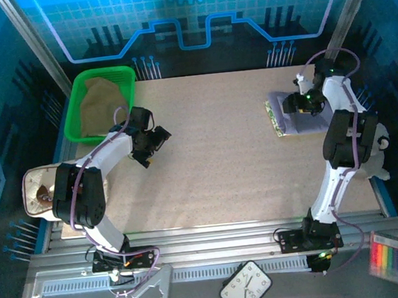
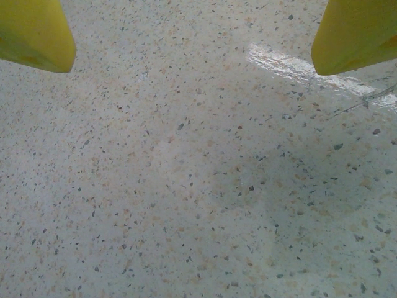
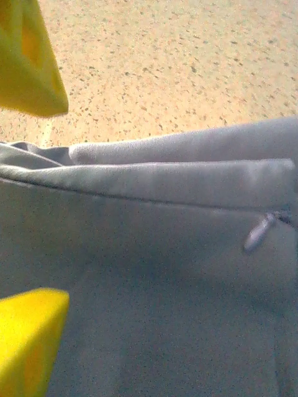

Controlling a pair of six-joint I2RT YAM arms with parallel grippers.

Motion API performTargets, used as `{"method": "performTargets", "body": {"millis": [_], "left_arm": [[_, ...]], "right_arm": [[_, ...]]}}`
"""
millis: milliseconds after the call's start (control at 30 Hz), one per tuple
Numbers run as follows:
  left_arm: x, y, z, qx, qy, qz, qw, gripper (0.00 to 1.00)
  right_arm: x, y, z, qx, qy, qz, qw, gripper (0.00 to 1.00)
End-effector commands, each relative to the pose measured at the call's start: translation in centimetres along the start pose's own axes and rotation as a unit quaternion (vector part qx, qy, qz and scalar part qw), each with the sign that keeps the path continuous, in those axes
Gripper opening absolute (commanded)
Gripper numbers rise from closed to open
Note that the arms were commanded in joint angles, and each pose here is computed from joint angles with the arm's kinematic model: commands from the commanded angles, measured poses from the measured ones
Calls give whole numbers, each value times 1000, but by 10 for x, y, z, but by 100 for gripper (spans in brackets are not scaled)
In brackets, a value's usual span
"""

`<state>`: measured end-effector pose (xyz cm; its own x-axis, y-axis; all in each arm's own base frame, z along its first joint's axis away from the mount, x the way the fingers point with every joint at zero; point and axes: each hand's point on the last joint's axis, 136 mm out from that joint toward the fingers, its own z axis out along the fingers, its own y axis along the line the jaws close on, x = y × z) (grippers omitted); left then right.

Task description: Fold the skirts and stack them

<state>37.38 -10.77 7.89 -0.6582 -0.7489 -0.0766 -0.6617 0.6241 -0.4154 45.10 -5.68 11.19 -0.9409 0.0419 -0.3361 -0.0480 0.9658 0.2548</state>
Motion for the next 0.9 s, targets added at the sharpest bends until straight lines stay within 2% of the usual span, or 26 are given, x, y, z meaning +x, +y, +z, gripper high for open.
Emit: {"method": "performTargets", "body": {"millis": [0,67,200,300,367,567,667,767,867], "left_arm": [[2,2,-6,6,0,8,1000,99],[2,3,-5,5,1,7,1000,99],[1,4,-4,7,1,4,1000,99],[1,3,-3,9,2,4,1000,99],[1,2,-3,9,3,6,1000,99],[1,-3,-5,18,6,13,1000,99],[0,-15,-18,35,7,27,999,99],[-10,-34,-46,58,-19,62,996,99],[-36,-44,-77,46,-70,96,992,99]], "right_arm": [[-7,-28,-22,73,-38,59,995,53],[0,-32,-21,85,-37,68,993,38],[18,-18,-4,58,-1,57,997,16],[31,-7,15,50,35,43,997,3],[34,1,26,46,49,37,997,0],[38,-8,61,95,98,39,990,0],[31,-3,58,95,95,32,990,5],[13,15,26,76,47,23,996,17],[-7,44,-22,42,-33,17,998,40]]}}
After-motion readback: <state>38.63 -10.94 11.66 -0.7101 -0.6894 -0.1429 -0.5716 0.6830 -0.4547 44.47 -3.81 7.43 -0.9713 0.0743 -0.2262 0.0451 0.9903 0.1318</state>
